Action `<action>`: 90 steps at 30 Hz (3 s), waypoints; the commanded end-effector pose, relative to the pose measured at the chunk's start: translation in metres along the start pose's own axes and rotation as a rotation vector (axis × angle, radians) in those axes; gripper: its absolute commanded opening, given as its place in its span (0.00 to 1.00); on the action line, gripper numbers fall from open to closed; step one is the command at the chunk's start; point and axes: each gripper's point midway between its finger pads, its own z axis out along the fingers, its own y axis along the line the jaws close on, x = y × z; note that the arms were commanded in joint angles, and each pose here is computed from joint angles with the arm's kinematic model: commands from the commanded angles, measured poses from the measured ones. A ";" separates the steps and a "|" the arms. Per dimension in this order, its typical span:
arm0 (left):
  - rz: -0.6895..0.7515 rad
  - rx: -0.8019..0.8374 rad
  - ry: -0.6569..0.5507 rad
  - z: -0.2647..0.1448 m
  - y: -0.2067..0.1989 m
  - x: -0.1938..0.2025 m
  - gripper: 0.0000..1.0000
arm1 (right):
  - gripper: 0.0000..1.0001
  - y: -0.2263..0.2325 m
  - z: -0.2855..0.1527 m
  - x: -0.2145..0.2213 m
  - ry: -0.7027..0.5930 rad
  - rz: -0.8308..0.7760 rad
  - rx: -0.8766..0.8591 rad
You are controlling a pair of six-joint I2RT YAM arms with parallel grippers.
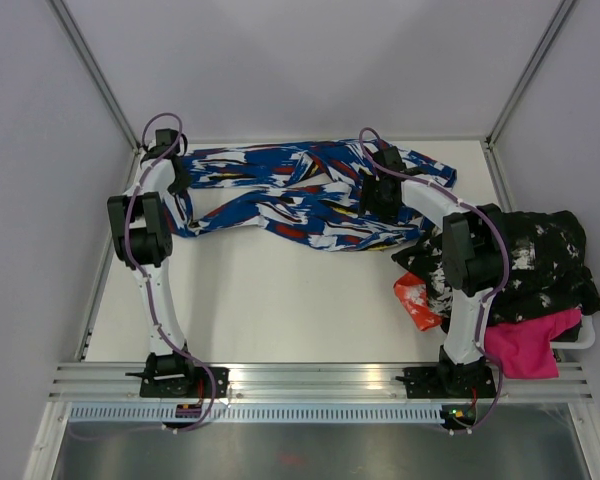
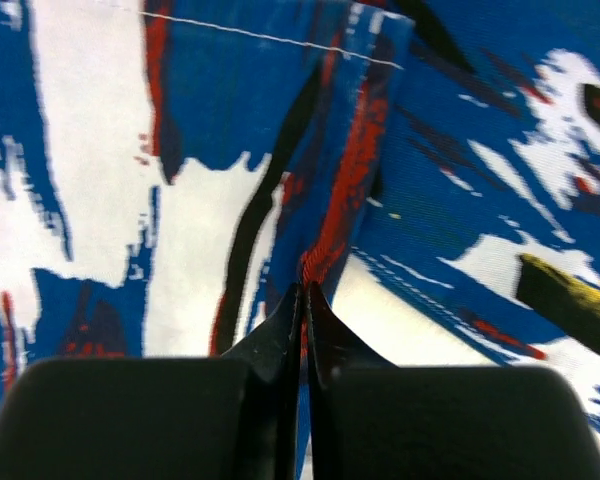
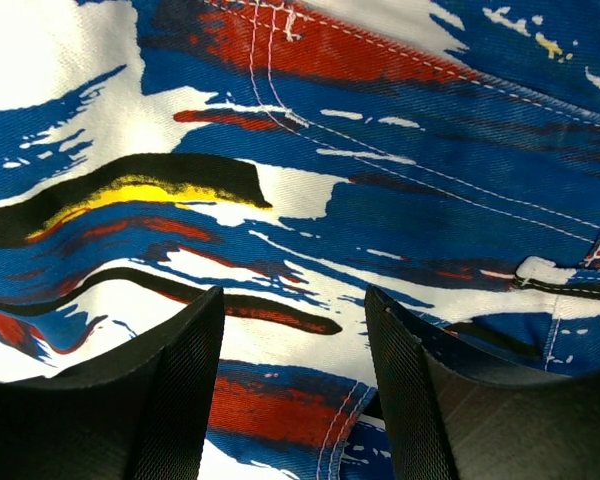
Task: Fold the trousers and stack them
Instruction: Flatten the trousers out
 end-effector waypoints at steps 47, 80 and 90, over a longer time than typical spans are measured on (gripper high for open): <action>-0.777 -0.021 -0.390 -0.115 0.214 0.016 0.65 | 0.70 -0.014 0.019 -0.016 0.043 -0.071 0.103; 0.305 0.632 -0.367 -0.189 -0.131 0.021 0.83 | 0.37 -0.264 0.079 -0.090 0.030 0.289 0.603; 0.212 0.350 -0.299 -0.144 -0.104 0.013 0.88 | 0.39 -0.322 0.046 -0.121 -0.041 0.231 0.588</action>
